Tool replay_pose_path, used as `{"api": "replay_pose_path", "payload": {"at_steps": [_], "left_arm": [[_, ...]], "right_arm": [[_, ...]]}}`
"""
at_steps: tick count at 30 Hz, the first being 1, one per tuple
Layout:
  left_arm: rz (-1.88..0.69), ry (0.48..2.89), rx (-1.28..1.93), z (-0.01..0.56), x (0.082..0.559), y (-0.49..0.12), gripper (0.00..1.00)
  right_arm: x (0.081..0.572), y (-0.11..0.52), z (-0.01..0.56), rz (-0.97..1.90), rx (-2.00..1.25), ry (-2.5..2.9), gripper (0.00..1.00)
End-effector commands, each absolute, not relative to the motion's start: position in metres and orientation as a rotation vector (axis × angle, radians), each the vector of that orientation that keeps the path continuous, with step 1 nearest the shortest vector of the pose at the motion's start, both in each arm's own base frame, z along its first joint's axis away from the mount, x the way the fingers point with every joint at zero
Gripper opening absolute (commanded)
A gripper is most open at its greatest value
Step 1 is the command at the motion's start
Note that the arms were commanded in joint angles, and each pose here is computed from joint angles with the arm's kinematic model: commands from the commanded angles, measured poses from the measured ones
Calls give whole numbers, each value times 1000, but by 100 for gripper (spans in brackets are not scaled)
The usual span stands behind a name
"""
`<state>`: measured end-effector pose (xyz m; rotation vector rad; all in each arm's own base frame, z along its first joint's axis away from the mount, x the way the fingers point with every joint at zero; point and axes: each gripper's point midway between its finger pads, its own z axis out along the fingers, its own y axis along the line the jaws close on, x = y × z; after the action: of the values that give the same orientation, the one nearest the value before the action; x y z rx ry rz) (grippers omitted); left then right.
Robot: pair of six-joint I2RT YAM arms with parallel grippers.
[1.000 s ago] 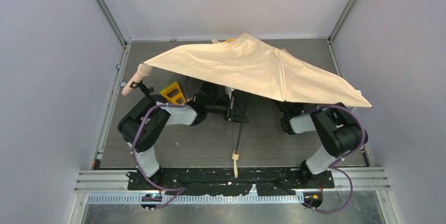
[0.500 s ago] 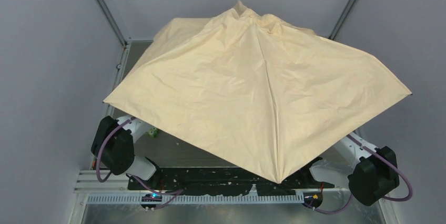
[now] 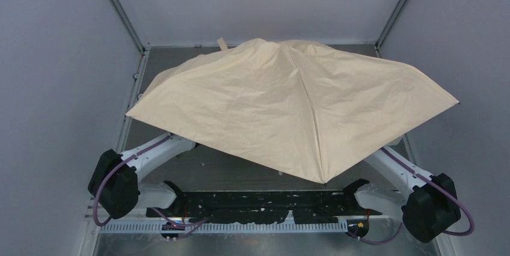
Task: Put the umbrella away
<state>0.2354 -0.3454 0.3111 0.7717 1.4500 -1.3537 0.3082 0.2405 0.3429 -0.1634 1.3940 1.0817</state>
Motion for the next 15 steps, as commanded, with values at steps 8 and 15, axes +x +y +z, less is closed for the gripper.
{"api": "replay_pose_path", "payload": {"at_steps": [8,15], "left_arm": [[-1444,1411,777,278,209,-362,79],[-1507,1435,830,262,192,-376,78]], "right_arm": [[288,224,398,1119,-55,1217,6],[286,223,396,1095,-72,1219,6]]}}
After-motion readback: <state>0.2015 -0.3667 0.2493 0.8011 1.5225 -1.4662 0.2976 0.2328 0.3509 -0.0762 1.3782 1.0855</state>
